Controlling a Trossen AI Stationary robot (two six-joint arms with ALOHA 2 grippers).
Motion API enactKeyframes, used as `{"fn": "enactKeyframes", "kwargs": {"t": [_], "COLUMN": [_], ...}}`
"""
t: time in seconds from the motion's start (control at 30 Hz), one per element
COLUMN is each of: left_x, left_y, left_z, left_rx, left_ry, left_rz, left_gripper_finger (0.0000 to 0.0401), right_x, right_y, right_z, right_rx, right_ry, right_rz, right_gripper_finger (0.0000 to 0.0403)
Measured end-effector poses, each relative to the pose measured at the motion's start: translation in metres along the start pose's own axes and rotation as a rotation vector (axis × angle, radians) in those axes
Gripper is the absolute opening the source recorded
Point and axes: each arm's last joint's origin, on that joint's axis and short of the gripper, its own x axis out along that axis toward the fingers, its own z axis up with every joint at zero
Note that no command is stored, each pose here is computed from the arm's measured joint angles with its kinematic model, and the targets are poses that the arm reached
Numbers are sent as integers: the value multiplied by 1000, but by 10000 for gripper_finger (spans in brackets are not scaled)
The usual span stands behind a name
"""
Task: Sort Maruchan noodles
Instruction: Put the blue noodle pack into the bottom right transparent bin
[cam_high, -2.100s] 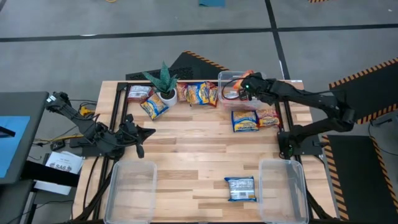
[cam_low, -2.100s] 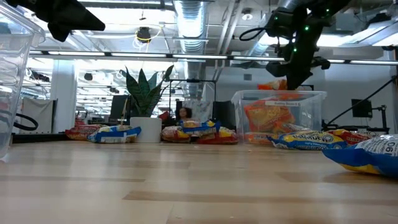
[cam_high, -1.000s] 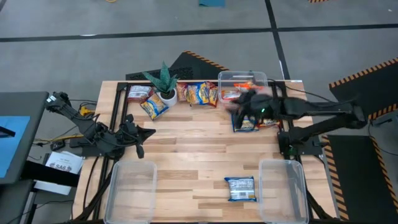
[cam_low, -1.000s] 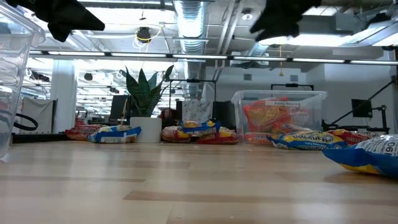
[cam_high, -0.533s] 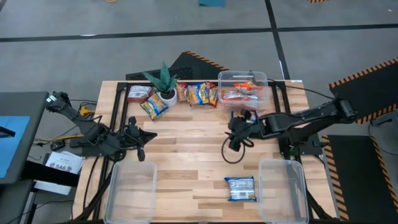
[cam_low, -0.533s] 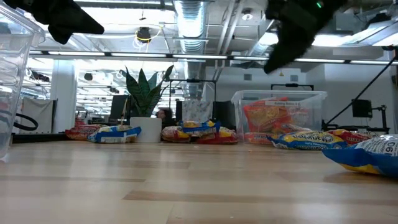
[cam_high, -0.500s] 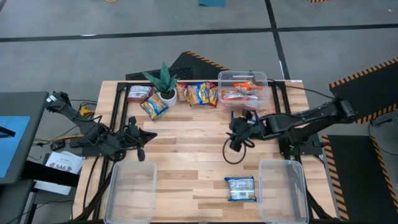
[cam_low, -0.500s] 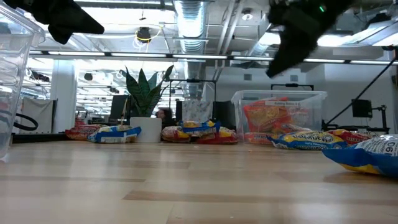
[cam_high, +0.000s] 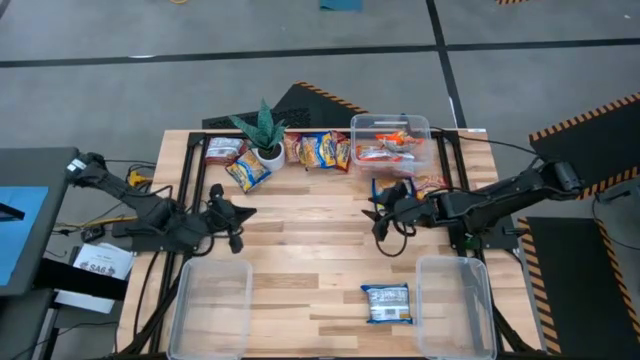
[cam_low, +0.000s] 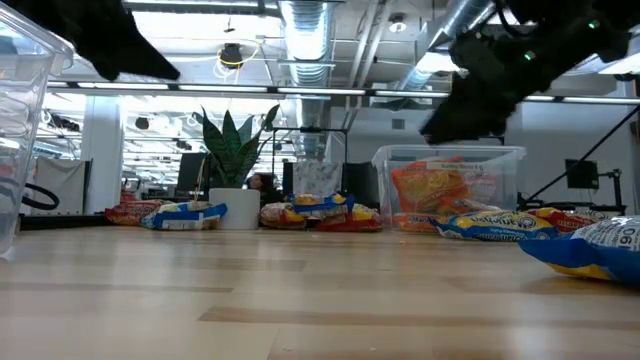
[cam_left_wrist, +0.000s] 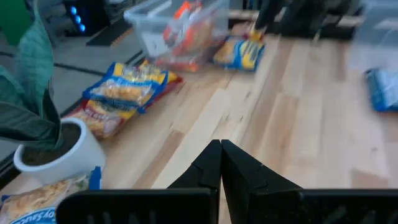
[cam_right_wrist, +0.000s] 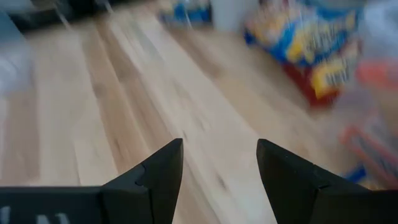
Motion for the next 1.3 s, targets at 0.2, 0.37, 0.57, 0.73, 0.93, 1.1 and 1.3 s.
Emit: {"fn": "enactKeyframes", "kwargs": {"t": [0.2,0.37,0.57,0.73,0.93,1.1,1.3], "left_x": [32,56,64,65,66,65,65], "left_y": [13,30,56,65,65,63,63], "left_z": [-3,-23,-38,-42,-45,-42,-40], "left_rx": [50,10,-62,-83,-94,-92,-94], "left_ry": [119,61,32,-14,-50,-70,-87], "left_rz": [13,-103,-102,-65,-98,-149,-152], "left_gripper_finger": [0,0,0,0,0,0,0], "right_x": [3,4,5,5,5,5,6], "right_y": [6,6,6,6,7,6,4], "right_z": [16,15,14,14,14,13,13], "right_rx": [-31,-42,-45,-46,-47,-56,-53], "right_ry": [-152,-150,-143,-142,-140,-125,-124], "right_rz": [52,55,59,63,68,60,52], "right_gripper_finger": [226,226,226,226,226,226,226]}}
